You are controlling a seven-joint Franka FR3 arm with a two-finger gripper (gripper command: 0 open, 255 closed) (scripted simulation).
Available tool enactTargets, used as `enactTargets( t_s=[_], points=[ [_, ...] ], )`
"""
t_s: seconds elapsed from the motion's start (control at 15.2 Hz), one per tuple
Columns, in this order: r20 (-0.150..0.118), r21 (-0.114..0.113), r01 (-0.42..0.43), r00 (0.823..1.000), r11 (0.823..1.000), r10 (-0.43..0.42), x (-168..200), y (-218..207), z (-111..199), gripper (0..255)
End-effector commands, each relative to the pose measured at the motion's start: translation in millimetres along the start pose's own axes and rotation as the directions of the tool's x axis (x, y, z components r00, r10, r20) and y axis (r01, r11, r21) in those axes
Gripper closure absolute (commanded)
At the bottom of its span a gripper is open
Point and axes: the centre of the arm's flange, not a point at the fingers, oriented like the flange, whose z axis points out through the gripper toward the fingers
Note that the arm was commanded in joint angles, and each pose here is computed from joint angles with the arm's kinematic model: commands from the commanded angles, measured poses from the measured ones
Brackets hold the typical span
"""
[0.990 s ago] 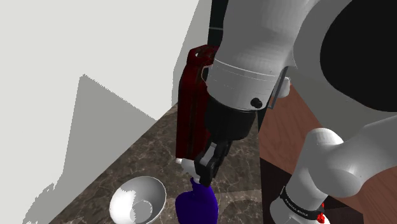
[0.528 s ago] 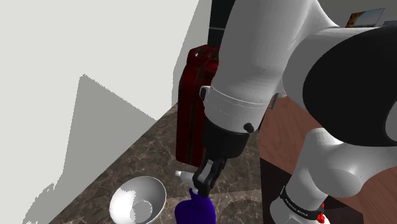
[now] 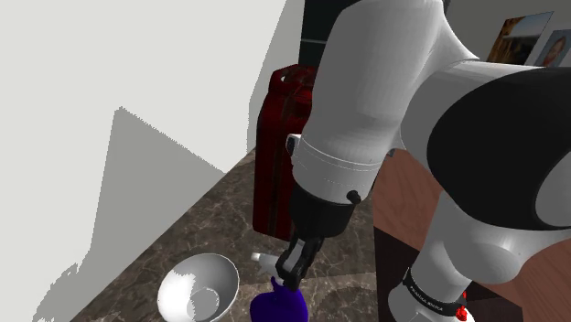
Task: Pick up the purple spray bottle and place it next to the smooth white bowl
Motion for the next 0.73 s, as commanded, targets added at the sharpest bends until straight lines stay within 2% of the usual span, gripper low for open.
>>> enactTargets(
  t_s=[0.0, 0.07, 0.4, 0.66],
  points=[
    [0.0, 0.0, 0.0, 1.0, 1.0, 0.0, 0, 0, 0, 255],
    [0.0, 0.0, 0.0, 1.0, 1.0, 0.0, 0, 0, 0, 0],
    [0.0, 0.0, 0.0, 1.0, 1.0, 0.0, 0, 0, 0, 0],
    [0.0, 0.0, 0.0, 1.0, 1.0, 0.0, 0, 0, -50, 0]
  ],
)
